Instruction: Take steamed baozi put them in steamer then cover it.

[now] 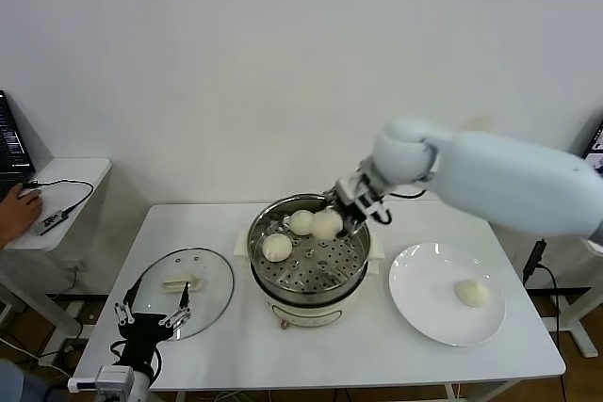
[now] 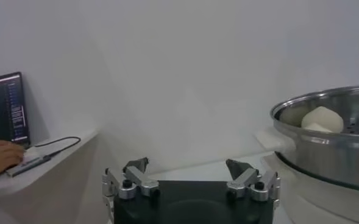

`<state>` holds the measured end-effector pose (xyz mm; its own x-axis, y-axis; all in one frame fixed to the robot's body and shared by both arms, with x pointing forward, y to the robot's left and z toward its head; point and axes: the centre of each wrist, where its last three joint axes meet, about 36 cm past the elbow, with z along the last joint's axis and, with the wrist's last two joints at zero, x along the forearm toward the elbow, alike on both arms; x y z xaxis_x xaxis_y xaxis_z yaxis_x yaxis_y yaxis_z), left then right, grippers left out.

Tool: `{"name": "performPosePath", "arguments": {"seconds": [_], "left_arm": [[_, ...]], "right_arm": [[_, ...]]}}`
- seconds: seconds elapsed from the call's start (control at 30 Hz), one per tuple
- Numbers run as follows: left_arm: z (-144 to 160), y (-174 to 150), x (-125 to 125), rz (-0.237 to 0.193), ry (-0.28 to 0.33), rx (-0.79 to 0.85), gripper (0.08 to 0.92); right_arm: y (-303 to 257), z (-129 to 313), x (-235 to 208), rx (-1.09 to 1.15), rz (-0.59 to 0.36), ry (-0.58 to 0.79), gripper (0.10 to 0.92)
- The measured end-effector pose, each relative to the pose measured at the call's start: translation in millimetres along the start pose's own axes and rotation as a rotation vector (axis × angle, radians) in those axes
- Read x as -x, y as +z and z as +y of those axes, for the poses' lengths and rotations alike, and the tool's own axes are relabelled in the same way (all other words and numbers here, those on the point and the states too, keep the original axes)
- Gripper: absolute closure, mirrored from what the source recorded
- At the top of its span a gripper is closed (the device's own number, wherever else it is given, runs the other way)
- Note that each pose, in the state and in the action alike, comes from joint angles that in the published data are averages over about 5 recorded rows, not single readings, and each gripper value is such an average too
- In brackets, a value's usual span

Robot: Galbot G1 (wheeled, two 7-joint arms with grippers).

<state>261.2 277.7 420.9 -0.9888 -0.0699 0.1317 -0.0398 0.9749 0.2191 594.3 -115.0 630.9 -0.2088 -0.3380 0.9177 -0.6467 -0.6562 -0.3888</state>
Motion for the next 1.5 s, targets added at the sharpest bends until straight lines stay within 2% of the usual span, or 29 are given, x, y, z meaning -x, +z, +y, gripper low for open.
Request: {"name": "performPosePath", "arguments": {"seconds": [0.37, 0.87, 1.03, 1.13, 1.5], "left_arm": [[-1.3, -0.9, -2.5, -0.001, -0.005, -0.006, 0.177], [-3.4, -0.5, -2.1, -0.002, -0.005, -0.012, 0.177], [-3.3, -1.2, -2.1, -0.004, -0.004, -0.012, 0.177], [-2.9, -2.4, -2.0, -0.008, -0.004, -0.01, 0.177], [0.5, -3.5, -1.2, -0.014, 0.0, 0.005, 0.177]], "right_arm": [[-31.4, 5.6, 46.7, -0.253, -0.061, -0.048, 0.386], [-32.5, 11.8, 59.7, -0.395, -0.049, -0.059, 0.367], [-31.0, 11.7, 52.7, -0.417, -0.045, -0.05, 0.251], [-28.6, 9.7, 43.0, -0.418, -0.036, -0.036, 0.209], [4.8, 2.7, -24.5, -0.267, 0.05, 0.047, 0.2]]}}
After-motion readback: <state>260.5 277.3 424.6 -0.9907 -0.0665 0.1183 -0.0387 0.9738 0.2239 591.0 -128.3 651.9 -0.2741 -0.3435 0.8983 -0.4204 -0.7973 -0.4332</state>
